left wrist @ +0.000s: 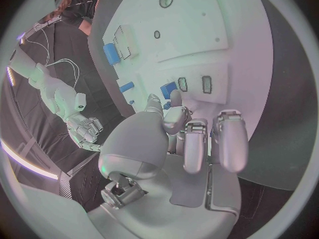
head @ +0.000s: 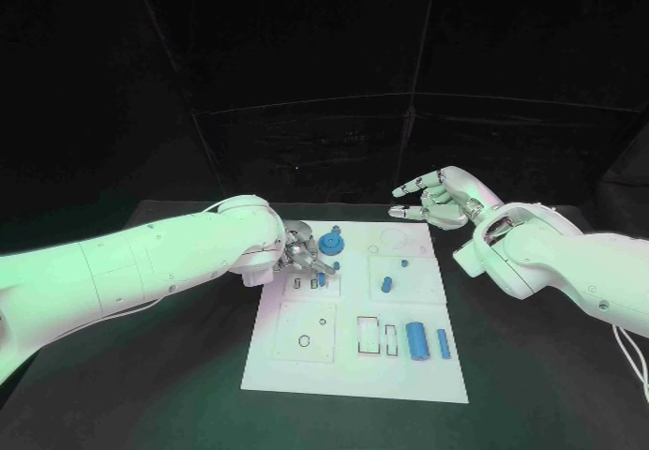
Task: Assemble the parts on the task board
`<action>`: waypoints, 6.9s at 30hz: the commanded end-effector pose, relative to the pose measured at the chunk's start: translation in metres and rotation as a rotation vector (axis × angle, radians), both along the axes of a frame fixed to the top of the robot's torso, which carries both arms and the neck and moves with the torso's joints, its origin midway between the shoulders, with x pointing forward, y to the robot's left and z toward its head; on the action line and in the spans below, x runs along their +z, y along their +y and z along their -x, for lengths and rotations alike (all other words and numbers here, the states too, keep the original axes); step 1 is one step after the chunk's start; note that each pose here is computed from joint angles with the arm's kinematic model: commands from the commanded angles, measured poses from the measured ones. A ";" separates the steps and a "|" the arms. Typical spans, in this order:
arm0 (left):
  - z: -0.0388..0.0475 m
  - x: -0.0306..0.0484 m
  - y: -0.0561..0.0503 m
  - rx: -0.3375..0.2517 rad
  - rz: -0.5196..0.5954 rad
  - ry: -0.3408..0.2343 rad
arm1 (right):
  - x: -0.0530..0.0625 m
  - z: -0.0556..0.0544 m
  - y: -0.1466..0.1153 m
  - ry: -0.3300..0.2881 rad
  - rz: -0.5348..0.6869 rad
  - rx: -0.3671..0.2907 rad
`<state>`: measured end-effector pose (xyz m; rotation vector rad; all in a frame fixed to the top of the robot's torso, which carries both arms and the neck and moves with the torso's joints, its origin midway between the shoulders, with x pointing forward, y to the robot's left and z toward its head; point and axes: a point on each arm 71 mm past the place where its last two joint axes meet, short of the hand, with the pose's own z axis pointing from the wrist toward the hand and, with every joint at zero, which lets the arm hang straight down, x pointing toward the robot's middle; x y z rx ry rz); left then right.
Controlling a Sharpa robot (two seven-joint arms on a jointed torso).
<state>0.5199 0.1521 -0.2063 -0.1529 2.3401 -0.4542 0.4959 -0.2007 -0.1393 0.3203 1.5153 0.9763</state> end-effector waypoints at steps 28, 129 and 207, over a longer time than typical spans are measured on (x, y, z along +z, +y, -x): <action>-0.0022 -0.0032 -0.005 -0.036 -0.048 0.033 | 0.000 -0.001 0.004 0.010 0.002 0.013; 0.0224 -0.0178 0.015 -0.018 -0.049 -0.048 | -0.002 -0.005 0.007 0.016 0.006 0.028; 0.0127 -0.0209 0.006 -0.012 -0.052 -0.031 | -0.003 -0.006 0.010 0.023 0.002 0.028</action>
